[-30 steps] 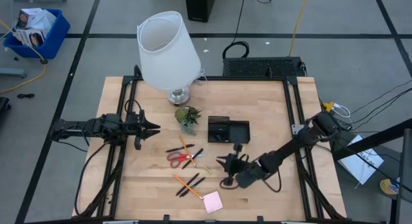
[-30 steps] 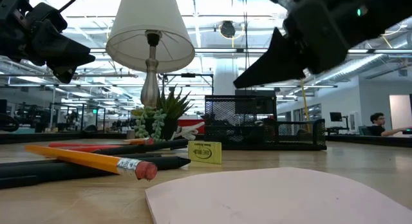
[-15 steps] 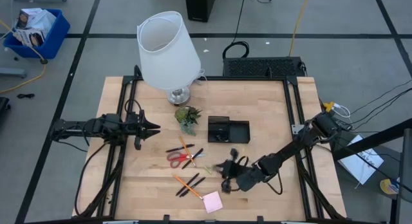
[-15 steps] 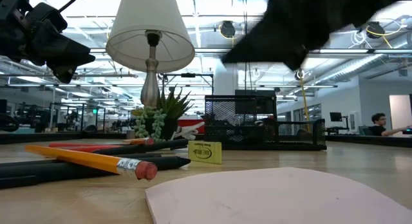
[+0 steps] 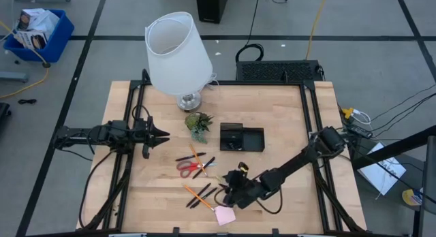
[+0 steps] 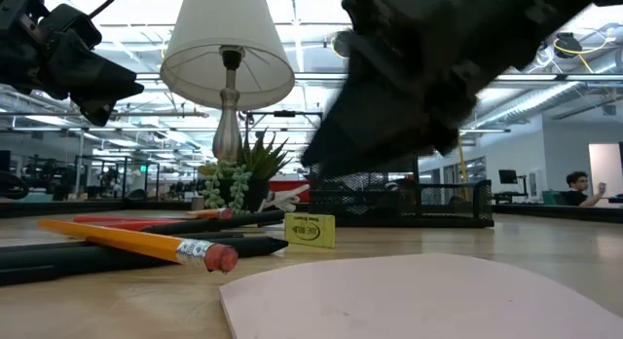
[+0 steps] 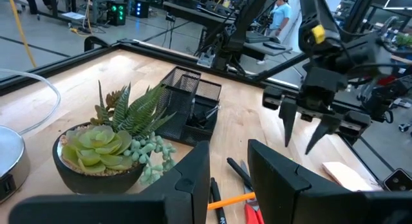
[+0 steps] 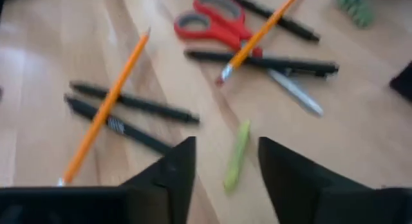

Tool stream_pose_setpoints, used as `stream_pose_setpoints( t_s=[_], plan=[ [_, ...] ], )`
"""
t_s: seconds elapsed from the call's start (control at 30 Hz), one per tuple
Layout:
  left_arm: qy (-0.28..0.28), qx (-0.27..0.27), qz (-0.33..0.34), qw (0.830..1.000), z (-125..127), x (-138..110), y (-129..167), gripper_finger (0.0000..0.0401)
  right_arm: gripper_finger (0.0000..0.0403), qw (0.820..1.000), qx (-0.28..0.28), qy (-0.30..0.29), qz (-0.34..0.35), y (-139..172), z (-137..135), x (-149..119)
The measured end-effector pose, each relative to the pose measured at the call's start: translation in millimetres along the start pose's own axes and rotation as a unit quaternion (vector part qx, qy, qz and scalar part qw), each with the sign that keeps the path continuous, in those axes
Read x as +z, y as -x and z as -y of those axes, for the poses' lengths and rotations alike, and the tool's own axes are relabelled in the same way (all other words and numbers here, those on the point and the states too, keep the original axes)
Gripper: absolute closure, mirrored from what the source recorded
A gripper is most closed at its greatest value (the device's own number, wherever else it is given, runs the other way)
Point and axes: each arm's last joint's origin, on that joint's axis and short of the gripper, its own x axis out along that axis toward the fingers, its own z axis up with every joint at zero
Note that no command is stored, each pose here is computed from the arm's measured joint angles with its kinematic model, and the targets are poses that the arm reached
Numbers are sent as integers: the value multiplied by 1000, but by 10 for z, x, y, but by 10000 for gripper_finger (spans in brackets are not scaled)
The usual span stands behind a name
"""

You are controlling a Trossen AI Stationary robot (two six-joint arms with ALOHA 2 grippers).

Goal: Pick and place office supplies into organizer
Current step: Put the green eraser into the desk organizer

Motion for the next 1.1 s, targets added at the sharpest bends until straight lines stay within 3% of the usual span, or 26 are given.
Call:
stream_pose_setpoints(
  t_s=[0.17,0.33,0.83,1.1],
  plan=[
    [0,0,0,1000,0,0,0,293,166,1000,0,0,15,-20,-48,40],
    [0,0,0,1000,0,0,0,293,143,1000,-23,3,-5,-152,9,-118],
    [0,0,0,1000,0,1,0,293,177,999,-35,8,-22,-328,84,-215],
    [0,0,0,1000,0,0,0,293,225,999,-36,21,-23,-340,97,-207]
  ],
)
